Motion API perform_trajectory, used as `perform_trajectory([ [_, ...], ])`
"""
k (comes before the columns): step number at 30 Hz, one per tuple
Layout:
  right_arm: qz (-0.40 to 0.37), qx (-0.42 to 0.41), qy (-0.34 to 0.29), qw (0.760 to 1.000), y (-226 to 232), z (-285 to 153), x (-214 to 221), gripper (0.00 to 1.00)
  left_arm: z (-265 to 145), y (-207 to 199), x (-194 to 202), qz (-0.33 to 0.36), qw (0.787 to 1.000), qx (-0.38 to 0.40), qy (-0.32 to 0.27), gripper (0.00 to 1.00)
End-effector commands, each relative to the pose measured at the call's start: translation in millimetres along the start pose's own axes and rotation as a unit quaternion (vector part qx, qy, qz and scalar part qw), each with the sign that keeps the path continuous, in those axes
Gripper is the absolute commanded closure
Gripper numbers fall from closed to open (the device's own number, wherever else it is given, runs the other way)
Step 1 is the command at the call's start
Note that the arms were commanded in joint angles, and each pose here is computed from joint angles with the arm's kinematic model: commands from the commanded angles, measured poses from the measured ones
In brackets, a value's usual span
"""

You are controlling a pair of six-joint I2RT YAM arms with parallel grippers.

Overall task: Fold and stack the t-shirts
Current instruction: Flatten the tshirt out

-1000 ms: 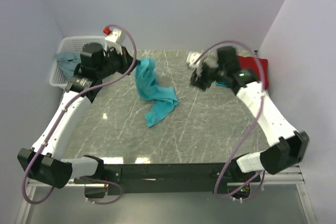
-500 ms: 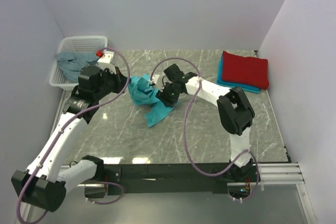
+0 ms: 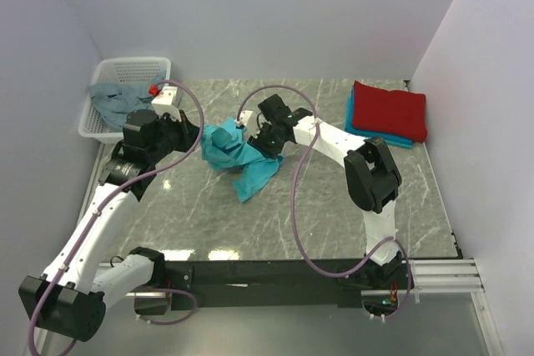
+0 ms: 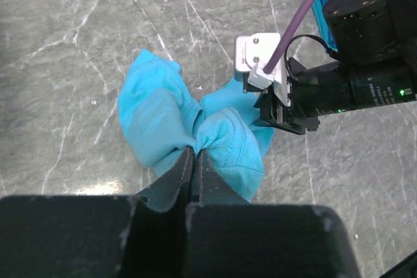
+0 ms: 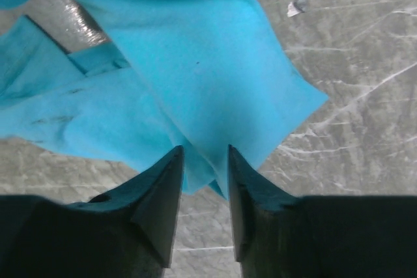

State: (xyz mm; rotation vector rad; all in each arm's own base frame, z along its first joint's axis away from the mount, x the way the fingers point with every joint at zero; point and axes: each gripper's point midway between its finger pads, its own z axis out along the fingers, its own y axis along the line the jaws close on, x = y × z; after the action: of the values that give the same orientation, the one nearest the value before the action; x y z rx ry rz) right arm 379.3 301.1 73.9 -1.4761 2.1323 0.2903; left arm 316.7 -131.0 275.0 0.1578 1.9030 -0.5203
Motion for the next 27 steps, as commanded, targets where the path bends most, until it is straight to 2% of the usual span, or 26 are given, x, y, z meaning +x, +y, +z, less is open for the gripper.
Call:
perform_trajectory([
  [1,-0.019,0.003,-0.029,0.999,-5,-28,-16,0.56,-6,-3,-22,0.020,0.999,0.005,-0.041,1.00],
  [7,-0.005,-0.010,0.019,1.000,-10,2,2,0.53,-8,-5,-24,0.016,0.999,0.011,-0.044,1.00],
  [12,0.007,0.012,0.039,0.999,-22,17,7,0.57,-7,-5,-22,0.016,0.999,0.014,-0.042,1.00],
  [15,0.009,0.018,0.044,0.999,-28,20,8,0.64,-6,-5,-26,0.014,0.999,0.013,-0.046,1.00],
  [18,0.014,0.026,0.040,0.999,-34,17,5,0.92,-5,-5,-30,0.012,0.998,0.014,-0.053,1.00],
  [19,0.014,0.038,0.023,0.999,-39,8,-3,1.00,-5,-3,-32,0.010,0.998,0.011,-0.056,1.00],
  [22,0.012,0.077,-0.019,0.997,-60,-26,-27,1.00,-1,0,-45,0.004,0.997,0.006,-0.074,1.00],
  [23,0.014,0.094,-0.030,0.995,-71,-39,-34,1.00,-3,-1,-61,0.000,0.996,0.005,-0.091,1.00],
  [25,0.024,0.139,-0.083,0.987,-104,-91,-65,1.00,3,3,-81,-0.005,0.995,0.003,-0.104,1.00],
  [26,0.028,0.151,-0.105,0.983,-114,-112,-78,1.00,-4,-4,-113,-0.006,0.991,0.012,-0.134,1.00],
  [27,0.027,0.182,-0.155,0.971,-133,-156,-107,1.00,-6,-5,-129,-0.007,0.989,0.017,-0.145,1.00],
])
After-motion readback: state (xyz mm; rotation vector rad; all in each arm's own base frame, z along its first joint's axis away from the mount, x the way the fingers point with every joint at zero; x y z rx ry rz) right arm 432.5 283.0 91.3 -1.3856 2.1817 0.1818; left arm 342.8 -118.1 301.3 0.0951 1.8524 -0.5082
